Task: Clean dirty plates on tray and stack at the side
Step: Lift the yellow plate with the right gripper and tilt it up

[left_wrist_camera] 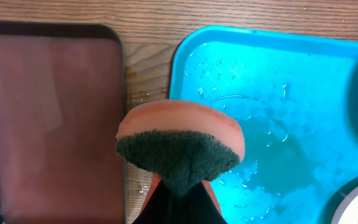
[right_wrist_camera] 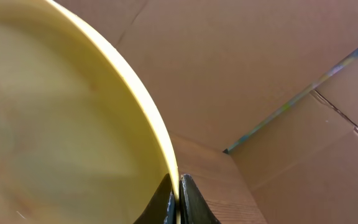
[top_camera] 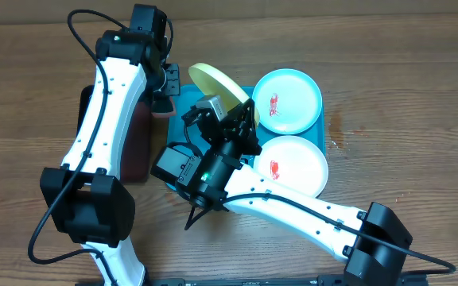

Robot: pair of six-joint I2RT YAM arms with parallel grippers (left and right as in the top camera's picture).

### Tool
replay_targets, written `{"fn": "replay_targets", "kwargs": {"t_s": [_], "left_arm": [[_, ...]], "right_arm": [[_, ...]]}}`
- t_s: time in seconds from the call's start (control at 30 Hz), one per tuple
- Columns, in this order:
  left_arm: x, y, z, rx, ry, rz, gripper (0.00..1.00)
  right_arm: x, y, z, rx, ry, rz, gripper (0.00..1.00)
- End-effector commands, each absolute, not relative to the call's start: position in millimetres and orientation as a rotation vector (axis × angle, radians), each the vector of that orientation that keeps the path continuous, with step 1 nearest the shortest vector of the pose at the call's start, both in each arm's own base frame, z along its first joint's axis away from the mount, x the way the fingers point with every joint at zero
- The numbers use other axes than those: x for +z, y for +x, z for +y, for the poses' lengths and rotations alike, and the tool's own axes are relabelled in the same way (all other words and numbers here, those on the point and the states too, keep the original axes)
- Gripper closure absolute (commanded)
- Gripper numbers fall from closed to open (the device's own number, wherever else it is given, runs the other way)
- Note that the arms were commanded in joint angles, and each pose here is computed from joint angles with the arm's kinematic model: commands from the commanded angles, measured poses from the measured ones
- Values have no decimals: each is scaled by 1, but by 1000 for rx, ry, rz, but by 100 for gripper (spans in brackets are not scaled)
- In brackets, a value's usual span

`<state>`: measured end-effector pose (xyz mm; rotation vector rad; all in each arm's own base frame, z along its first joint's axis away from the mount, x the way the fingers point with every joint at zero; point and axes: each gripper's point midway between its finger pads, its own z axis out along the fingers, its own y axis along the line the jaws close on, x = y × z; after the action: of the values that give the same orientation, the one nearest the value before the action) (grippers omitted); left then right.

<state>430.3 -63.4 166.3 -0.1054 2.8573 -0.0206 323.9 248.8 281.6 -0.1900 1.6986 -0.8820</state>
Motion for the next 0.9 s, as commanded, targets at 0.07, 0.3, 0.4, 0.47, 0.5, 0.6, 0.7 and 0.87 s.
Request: {"fn": "replay_targets", "kwargs": {"t_s": [0.07, 0.3, 0.4, 0.47, 0.5, 0.6, 0.7, 0.87], "left_arm": [[166, 429, -63, -34, -121, 2859, 96], [166, 429, -63, -33, -122, 2861, 96], [166, 429, -63, -34, -122, 2860, 96], [166, 429, -63, -33, -122, 2862, 96], [166, 429, -63, -33, -122, 2862, 96], [166, 429, -63, -34, -122, 2862, 96], [166, 429, -64, -35, -122, 2861, 96], [166, 428, -65, -49, -121, 2864, 96]], "right_arm": [[310, 321, 243, -840, -111, 1653, 96], [264, 333, 240, -718, -133, 1919, 96], [227, 340, 234, -597, -111, 2147, 96], [206, 345, 229, -505, -70, 2293, 96], [196, 347, 226, -457, -47, 2361, 96], [171, 355, 224, -262, -74, 2574, 96], [157, 365, 232, 92, -164, 2745, 96], [162, 383, 215, 522, -108, 2820, 96]]}}
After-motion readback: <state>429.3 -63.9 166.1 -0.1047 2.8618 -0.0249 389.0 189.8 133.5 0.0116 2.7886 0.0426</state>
